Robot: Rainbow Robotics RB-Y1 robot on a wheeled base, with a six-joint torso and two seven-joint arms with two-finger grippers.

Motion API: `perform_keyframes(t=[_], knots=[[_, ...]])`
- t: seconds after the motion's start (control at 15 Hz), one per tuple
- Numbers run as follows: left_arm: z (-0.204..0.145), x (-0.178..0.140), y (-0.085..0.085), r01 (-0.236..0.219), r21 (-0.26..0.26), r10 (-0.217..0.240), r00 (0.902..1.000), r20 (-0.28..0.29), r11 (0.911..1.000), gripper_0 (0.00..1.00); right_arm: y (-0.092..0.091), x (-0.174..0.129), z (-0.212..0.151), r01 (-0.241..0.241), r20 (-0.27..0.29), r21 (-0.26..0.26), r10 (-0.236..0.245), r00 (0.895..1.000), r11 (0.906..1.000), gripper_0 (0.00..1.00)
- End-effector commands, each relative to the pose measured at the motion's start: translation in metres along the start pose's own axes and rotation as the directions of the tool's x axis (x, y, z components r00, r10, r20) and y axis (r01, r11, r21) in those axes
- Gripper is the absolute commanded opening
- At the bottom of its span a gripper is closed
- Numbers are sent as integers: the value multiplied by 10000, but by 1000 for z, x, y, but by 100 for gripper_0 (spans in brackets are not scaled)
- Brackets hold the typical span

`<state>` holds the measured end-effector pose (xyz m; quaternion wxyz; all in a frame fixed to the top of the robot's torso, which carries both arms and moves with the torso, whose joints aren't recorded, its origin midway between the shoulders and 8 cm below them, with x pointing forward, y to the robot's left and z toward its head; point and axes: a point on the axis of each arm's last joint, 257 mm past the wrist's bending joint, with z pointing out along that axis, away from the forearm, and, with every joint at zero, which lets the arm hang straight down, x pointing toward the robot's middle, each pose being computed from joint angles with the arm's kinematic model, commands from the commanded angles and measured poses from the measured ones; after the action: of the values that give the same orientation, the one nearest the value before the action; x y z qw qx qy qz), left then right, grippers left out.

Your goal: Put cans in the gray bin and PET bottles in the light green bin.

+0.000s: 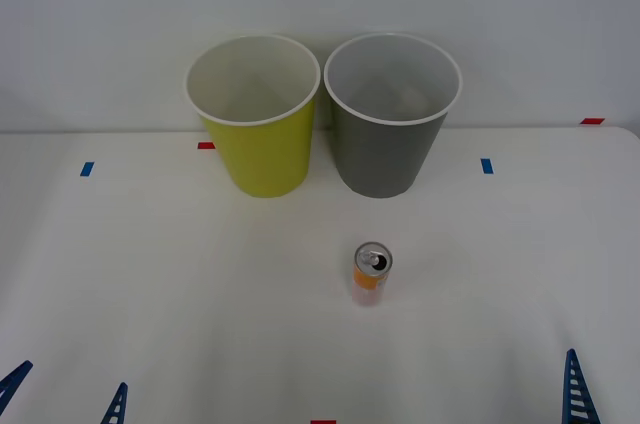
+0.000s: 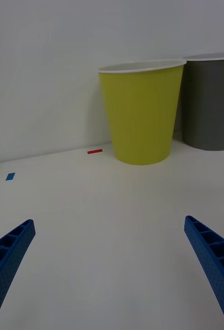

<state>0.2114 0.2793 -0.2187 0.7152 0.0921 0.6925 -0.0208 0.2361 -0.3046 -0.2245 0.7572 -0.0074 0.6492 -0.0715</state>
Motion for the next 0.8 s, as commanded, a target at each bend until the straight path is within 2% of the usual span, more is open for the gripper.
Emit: perform_keyframes(t=[0.07, 0.8], knots=[[0, 0, 0, 0, 0, 0, 10000, 0, 10000, 100, 0, 0, 0, 1, 0, 0, -1, 10000, 10000, 64], [0, 0, 0, 0, 0, 0, 10000, 0, 10000, 100, 0, 0, 0, 1, 0, 0, -1, 10000, 10000, 65]])
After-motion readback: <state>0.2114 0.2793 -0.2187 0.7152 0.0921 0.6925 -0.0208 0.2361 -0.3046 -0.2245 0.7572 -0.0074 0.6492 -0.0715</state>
